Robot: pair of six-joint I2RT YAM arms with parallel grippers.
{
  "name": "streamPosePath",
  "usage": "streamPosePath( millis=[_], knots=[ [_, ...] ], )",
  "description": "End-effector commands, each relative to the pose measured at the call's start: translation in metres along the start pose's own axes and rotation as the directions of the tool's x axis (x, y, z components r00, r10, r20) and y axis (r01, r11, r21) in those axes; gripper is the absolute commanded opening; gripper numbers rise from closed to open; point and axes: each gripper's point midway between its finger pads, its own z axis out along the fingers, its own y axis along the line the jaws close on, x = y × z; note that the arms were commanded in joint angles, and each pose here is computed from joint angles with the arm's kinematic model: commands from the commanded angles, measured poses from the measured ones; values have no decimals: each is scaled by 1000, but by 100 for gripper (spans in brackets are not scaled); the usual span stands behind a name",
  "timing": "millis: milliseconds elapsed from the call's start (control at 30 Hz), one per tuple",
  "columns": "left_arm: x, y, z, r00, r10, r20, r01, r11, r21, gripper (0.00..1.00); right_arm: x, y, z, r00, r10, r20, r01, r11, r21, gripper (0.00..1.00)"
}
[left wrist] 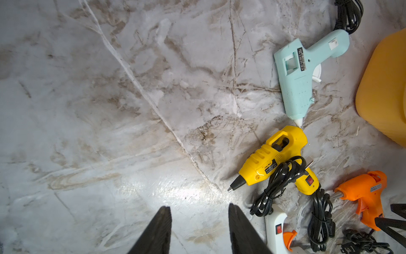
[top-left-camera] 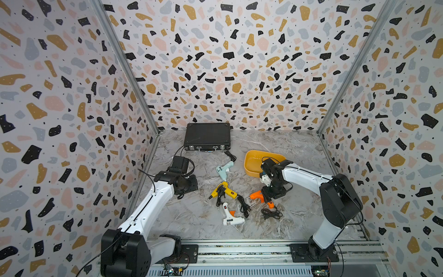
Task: Put the hot melt glue gun into the storage box
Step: Pick up the hot melt adhesive gun from the center of the board.
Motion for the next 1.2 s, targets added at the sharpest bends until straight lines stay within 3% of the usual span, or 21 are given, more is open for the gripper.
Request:
streamPosePath(
  millis=[0, 300, 567, 633, 800, 967, 1167],
  knots=[
    [-9, -7, -6, 999, 23, 24, -23, 1000, 17, 47, -2, -4, -3, 1000, -24, -14, 24, 999, 33, 61],
    [-13, -14, -12, 999, 43, 32, -44, 998, 41, 47, -1, 2, 6, 998, -53, -37, 55, 998, 36, 45],
    [-6, -39, -16, 998, 58, 9, -58, 985, 164, 47, 6, 8, -22, 993, -121, -1, 120, 989, 85, 5],
    [-6, -51, -20, 997, 71, 9, -71, 974, 215, 47, 9, 12, -37, 989, -143, 25, 141, 987, 77, 0],
    [-9, -99, -39, 997, 71, 18, -72, 884, 462, 48, 14, 29, -78, 962, -237, 133, 234, 972, 34, 0],
    [-15, -142, -59, 999, 40, -3, -27, 742, 669, 48, 17, 50, -107, 913, -326, 245, 344, 938, -35, 0],
    [-2, -191, -76, 990, 135, -43, -51, 623, 780, 48, 18, 82, -118, 826, -423, 372, 500, 854, -140, 0]
  ],
)
